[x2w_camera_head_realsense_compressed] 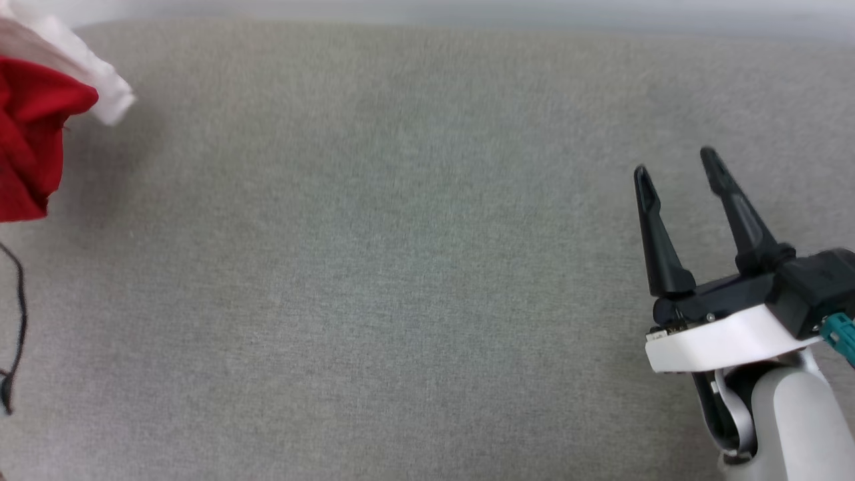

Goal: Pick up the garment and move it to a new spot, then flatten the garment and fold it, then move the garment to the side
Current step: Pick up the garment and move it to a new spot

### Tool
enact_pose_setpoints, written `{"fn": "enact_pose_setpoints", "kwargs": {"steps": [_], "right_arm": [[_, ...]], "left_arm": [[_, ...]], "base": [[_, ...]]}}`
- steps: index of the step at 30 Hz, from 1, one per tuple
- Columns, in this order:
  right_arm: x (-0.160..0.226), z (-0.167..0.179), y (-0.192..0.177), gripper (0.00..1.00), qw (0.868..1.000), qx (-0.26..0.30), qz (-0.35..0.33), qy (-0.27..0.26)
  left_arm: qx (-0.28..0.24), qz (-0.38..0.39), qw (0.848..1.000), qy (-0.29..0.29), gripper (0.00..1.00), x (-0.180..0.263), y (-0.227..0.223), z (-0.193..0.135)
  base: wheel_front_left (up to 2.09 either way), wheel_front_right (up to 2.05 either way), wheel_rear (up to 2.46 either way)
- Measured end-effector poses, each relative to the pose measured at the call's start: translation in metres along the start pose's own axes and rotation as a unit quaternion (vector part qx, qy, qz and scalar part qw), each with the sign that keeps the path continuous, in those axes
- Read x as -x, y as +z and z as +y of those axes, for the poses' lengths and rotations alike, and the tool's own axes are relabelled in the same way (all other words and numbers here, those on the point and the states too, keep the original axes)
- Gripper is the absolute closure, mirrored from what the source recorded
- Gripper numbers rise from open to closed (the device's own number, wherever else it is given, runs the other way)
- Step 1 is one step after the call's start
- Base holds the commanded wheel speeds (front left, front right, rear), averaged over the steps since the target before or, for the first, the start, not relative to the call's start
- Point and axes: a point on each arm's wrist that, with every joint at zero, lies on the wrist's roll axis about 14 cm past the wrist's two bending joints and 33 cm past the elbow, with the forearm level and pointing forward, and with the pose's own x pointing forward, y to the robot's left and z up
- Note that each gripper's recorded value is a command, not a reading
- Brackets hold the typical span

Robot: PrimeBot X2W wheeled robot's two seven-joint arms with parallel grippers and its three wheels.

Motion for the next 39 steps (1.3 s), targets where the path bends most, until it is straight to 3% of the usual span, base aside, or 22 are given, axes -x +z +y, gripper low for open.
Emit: {"fn": "enact_pose_setpoints", "kwargs": {"steps": [9,15,21,26,32,38,39], "right_arm": [[0.040,-0.009,0.035,0.00,0.999,0.012,-0.017,-0.034],[0.074,-0.032,0.049,0.00,0.996,0.026,-0.017,-0.081],[0.111,-0.057,0.059,0.00,0.990,0.036,-0.015,-0.135],[0.137,-0.077,0.066,0.00,0.983,0.041,-0.015,-0.177],[0.143,-0.086,0.060,0.00,0.980,0.034,-0.007,-0.194],[0.139,-0.091,0.045,0.00,0.980,0.026,0.007,-0.198],[0.138,-0.091,0.043,0.00,0.980,0.024,0.010,-0.197]], "left_arm": [[0.029,-0.119,0.990,-0.075,1.00,0.027,0.063,-0.065],[0.051,-0.127,0.974,-0.182,1.00,0.055,0.063,-0.166],[0.077,-0.114,0.941,-0.311,1.00,0.110,0.059,-0.274],[0.101,-0.099,0.893,-0.428,1.00,0.175,0.056,-0.353],[0.088,-0.009,0.861,-0.501,1.00,0.227,-0.013,-0.394],[0.062,0.134,0.836,-0.529,1.00,0.270,-0.106,-0.396],[0.059,0.150,0.832,-0.531,0.78,0.276,-0.116,-0.395]], "base": [[0.00,0.00,0.00],[0.00,0.00,0.00],[0.00,0.00,0.00],[0.00,0.00,0.00],[0.00,0.00,0.00],[0.00,0.00,0.00],[0.00,0.00,0.00]]}}
